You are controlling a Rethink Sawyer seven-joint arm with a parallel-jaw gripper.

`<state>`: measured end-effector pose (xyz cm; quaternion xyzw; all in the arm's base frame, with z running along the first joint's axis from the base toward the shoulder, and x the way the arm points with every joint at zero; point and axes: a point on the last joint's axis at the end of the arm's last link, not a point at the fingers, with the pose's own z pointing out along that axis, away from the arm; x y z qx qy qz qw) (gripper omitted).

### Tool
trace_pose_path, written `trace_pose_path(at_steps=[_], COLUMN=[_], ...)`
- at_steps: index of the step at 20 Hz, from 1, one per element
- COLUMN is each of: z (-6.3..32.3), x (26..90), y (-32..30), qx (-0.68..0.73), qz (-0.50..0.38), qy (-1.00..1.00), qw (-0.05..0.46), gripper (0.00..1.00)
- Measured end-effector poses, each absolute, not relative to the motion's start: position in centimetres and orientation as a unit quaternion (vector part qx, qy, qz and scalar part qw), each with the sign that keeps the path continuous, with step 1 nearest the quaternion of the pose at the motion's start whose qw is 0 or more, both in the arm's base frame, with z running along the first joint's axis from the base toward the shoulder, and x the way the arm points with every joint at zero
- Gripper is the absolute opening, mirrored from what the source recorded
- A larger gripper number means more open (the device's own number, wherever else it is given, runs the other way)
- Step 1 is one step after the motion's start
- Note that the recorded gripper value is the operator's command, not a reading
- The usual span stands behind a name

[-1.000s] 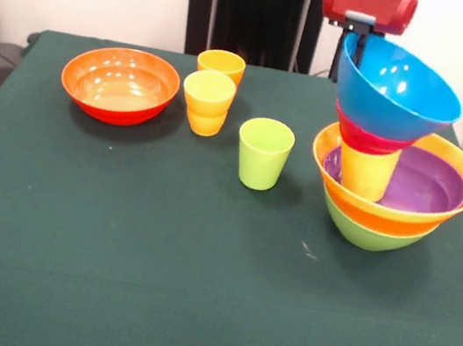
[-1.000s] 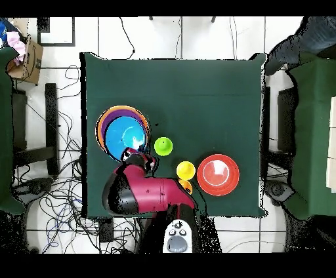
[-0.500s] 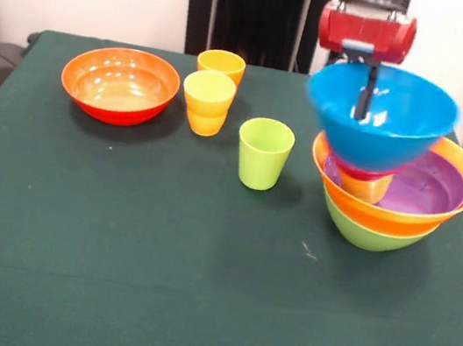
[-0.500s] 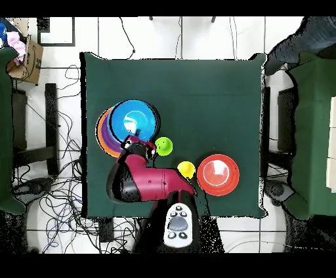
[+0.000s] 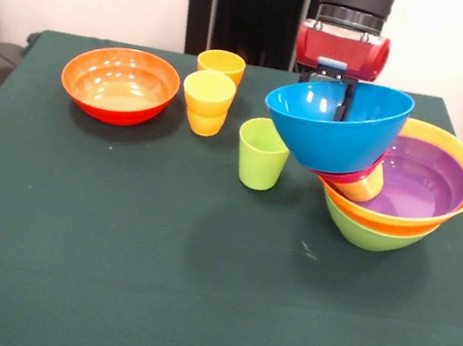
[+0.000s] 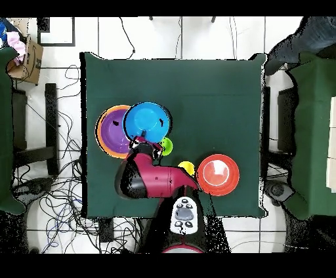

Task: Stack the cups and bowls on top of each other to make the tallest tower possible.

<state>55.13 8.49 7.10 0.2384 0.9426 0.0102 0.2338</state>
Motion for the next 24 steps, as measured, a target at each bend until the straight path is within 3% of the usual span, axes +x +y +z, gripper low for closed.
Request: trace_pose_path(at_steps=[21,22,24], z=[8.2,8.5,8.6], x=[55.4,55.5,55.6], y=[9.9,10.3,10.4], qx=[0.247,0.246,0.246], qz=[0.017,0.018,0.018], qy=[0.946,0.946,0.946], qw=[0.210,0.210,0.212], gripper=[1.00,0.00,0.00])
